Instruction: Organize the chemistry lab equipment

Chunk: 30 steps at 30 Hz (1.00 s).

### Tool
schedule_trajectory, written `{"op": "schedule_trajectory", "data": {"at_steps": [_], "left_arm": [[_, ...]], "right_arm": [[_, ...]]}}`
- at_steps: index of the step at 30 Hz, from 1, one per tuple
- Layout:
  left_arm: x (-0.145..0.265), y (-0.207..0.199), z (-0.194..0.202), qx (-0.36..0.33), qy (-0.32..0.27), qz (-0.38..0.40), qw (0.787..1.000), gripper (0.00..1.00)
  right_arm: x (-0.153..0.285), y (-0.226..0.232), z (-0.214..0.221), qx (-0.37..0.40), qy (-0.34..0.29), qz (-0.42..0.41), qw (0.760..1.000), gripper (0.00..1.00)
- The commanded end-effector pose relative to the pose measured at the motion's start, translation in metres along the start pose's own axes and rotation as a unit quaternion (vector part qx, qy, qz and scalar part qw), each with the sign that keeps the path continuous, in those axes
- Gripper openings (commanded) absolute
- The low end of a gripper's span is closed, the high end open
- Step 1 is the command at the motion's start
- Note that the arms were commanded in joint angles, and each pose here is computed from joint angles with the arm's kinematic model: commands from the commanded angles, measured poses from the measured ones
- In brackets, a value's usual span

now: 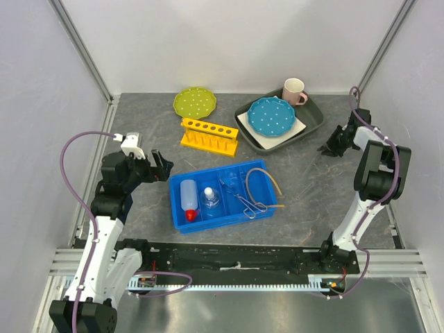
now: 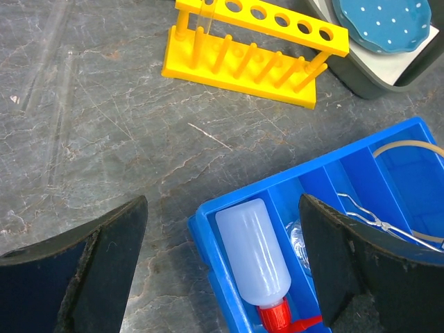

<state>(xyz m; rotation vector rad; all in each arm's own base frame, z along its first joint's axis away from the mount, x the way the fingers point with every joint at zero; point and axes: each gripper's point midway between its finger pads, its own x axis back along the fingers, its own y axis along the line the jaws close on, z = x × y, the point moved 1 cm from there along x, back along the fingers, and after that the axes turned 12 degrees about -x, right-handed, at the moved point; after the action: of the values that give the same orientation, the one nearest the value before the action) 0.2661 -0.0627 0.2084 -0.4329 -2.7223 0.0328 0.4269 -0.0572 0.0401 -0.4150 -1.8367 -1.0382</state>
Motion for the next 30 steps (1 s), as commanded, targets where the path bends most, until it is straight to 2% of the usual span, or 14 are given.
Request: {"op": "schedule_trajectory", "data": {"at_steps": [1, 9, 15, 18, 19, 22, 24, 26, 27, 28, 30], "left_arm": [[0.001, -0.006, -0.010, -0.013, -0.023, 0.018, 0.999, 0.95], [0.004, -0.017, -0.017, -0.008, -0.039, 0.049, 0.998, 0.96], [0.008, -0.054, -0.027, 0.031, -0.055, 0.158, 0.985, 0.97], [0.015, -0.080, -0.039, 0.073, -0.054, 0.242, 0.966, 0.97], [0.022, -0.092, -0.044, 0.099, -0.047, 0.280, 0.954, 0.97], [0.029, -0.110, -0.060, 0.138, -0.042, 0.335, 0.931, 0.97], [0.034, -0.131, -0.072, 0.127, -0.048, 0.369, 0.919, 0.97], [0.027, -0.146, -0.076, 0.130, -0.042, 0.372, 0.918, 0.97], [0.034, -0.172, -0.079, 0.116, -0.041, 0.402, 0.907, 0.97], [0.021, -0.179, -0.077, 0.121, -0.033, 0.390, 0.912, 0.97], [0.020, -0.213, -0.073, 0.117, -0.017, 0.418, 0.901, 0.97]], "right_arm": [[0.012, 0.014, -0.006, -0.019, 0.002, -0.051, 0.999, 0.25], [0.035, 0.022, 0.006, 0.010, 0.007, -0.089, 0.996, 0.25], [0.069, 0.027, 0.018, 0.067, -0.006, -0.114, 0.991, 0.25], [0.091, 0.034, 0.024, 0.099, -0.017, -0.132, 0.986, 0.25], [0.102, 0.039, 0.025, 0.110, -0.027, -0.143, 0.983, 0.25], [0.123, 0.048, 0.036, 0.138, -0.027, -0.172, 0.975, 0.25], [0.131, 0.055, 0.045, 0.154, -0.021, -0.188, 0.970, 0.25], [0.145, 0.068, 0.058, 0.171, -0.012, -0.218, 0.961, 0.25], [0.149, 0.072, 0.063, 0.176, -0.006, -0.228, 0.958, 0.25], [0.158, 0.078, 0.068, 0.185, -0.008, -0.240, 0.953, 0.25], [0.171, 0.091, 0.083, 0.204, 0.003, -0.268, 0.941, 0.25]]}}
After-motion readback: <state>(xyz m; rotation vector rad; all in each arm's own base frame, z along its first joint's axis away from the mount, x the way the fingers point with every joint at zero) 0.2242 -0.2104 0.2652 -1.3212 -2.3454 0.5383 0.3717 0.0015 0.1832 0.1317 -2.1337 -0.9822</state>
